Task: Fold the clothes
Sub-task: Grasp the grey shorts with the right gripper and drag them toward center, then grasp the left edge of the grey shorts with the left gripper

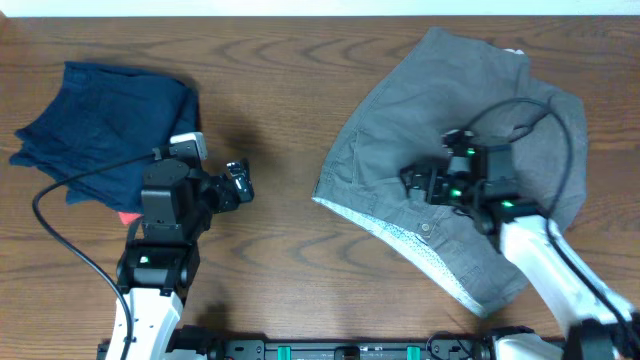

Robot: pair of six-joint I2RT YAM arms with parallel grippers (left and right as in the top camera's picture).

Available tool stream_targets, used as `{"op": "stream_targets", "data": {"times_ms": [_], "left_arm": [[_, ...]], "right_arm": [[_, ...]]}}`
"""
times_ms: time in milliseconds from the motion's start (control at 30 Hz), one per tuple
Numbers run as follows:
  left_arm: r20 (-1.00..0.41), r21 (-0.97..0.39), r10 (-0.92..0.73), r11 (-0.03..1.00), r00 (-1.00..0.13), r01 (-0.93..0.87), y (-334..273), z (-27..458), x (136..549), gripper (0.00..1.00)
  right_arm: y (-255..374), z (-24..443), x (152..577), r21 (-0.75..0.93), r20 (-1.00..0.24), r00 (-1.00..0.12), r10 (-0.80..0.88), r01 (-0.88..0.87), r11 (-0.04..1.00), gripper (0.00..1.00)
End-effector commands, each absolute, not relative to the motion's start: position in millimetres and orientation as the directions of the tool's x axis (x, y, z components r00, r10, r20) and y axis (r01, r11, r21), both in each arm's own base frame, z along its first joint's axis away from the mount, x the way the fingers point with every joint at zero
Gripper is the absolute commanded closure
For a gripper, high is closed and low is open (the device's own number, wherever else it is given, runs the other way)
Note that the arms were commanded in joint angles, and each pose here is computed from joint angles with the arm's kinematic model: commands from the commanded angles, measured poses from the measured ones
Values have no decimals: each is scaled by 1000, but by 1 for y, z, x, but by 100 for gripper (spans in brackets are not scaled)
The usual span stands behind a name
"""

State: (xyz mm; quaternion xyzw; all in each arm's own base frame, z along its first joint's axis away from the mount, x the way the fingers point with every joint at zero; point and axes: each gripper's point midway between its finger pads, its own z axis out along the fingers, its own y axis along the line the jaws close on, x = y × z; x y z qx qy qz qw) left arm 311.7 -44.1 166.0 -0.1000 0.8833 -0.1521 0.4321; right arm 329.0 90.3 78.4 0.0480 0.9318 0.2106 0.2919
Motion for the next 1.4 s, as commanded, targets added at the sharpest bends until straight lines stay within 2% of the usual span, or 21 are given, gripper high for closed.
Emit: {"op": "stream_targets", "data": {"times_ms": [0,233,400,633,800,967,1100,1133,1267,1367], "left_arm": [[-679,-435,-350,900,-645,-30,-61,162,314,2],[-541,-478,-310,878,-782,-17,-107,114,313,2],[-484,-532,-229,843,-844,76,-159,87,316,2],[-367,-562,-238,827,-899,10,-192,34,315,2],[-345,-577,-246,817,-906,-2,-202,18,318,0],[-377,-591,-234,806,-896,39,-213,23,321,34],[-393,-585,-225,809,-892,54,-218,24,321,39],[-396,-581,-224,812,-890,54,-218,24,321,43],[-405,-578,-211,813,-890,70,-224,24,319,61],[-406,-577,-205,813,-891,76,-226,24,317,81]], "right_arm": [[36,98,329,270,-608,-757,240,86,959,1],[-17,99,282,199,-534,-790,301,229,953,1],[-21,86,258,201,-440,-830,342,280,939,1],[-22,83,252,190,-415,-839,352,299,935,1],[-22,83,252,190,-416,-838,352,299,935,1],[-22,83,252,194,-414,-836,360,306,932,1],[-22,83,252,197,-412,-834,366,311,930,1],[-22,83,252,197,-412,-834,366,311,930,1],[-22,83,252,197,-412,-834,366,311,930,1],[-22,82,250,195,-406,-837,366,312,930,1]]}}
